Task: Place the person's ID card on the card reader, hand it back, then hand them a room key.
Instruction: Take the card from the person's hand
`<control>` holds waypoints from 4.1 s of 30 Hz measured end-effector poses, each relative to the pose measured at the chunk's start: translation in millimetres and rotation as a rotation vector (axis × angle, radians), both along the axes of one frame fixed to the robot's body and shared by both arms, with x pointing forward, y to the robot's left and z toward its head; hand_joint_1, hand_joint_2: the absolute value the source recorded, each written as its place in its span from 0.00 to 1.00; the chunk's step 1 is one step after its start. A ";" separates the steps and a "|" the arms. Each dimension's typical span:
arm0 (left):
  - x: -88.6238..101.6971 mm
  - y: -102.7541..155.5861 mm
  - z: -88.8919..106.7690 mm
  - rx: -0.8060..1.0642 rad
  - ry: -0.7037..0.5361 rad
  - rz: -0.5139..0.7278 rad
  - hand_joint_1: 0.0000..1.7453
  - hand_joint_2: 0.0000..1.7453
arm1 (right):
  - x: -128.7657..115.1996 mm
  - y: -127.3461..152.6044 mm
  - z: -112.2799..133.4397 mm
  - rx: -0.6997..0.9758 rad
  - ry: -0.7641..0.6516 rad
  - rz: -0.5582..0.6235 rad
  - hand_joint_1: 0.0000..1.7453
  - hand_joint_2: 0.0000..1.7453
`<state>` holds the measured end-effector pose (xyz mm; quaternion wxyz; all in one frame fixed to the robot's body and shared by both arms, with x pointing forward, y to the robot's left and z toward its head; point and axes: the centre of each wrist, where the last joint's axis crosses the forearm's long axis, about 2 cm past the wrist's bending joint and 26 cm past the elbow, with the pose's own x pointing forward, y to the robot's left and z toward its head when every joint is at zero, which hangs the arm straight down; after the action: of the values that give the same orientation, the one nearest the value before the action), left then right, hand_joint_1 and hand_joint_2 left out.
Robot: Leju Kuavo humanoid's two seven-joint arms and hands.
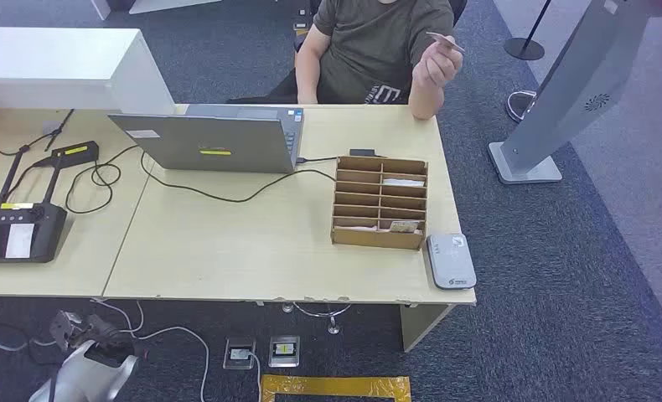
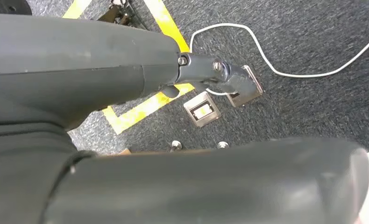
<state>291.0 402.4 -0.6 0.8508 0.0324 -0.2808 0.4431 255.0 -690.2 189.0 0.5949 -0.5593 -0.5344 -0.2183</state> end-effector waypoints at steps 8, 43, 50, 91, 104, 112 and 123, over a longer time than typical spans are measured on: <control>11.1 -6.5 6.5 -0.012 -0.024 -0.006 0.00 0.00 | 44.1 -15.6 105.0 -0.019 -0.198 0.132 0.00 0.00; 47.8 -44.4 27.8 -0.244 -0.069 0.011 0.00 0.00 | 206.3 163.9 242.5 -0.543 0.314 0.961 0.00 1.00; 48.9 -52.2 27.5 -0.256 -0.068 -0.010 0.00 0.00 | 221.8 201.6 219.6 -0.589 0.423 1.084 0.00 1.00; 47.4 -52.0 25.8 -0.252 -0.062 -0.051 0.00 0.00 | 234.4 299.3 136.4 -0.649 0.683 1.451 1.00 1.00; 47.4 -52.1 25.7 -0.249 -0.060 -0.054 0.00 0.00 | 234.9 305.1 133.2 -0.692 0.717 1.459 1.00 1.00; 46.9 -50.7 25.5 -0.248 -0.059 -0.054 0.00 0.00 | 230.3 299.5 117.3 -0.659 0.785 1.451 1.00 1.00; 46.0 -44.5 25.5 -0.234 -0.054 -0.055 0.00 0.00 | 211.2 283.6 72.6 -0.546 0.869 1.424 1.00 1.00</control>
<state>336.9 357.9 24.9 0.8527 -0.0868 -0.2509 0.4500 466.2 -406.7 261.5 0.5860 -0.2495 -0.5162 0.5726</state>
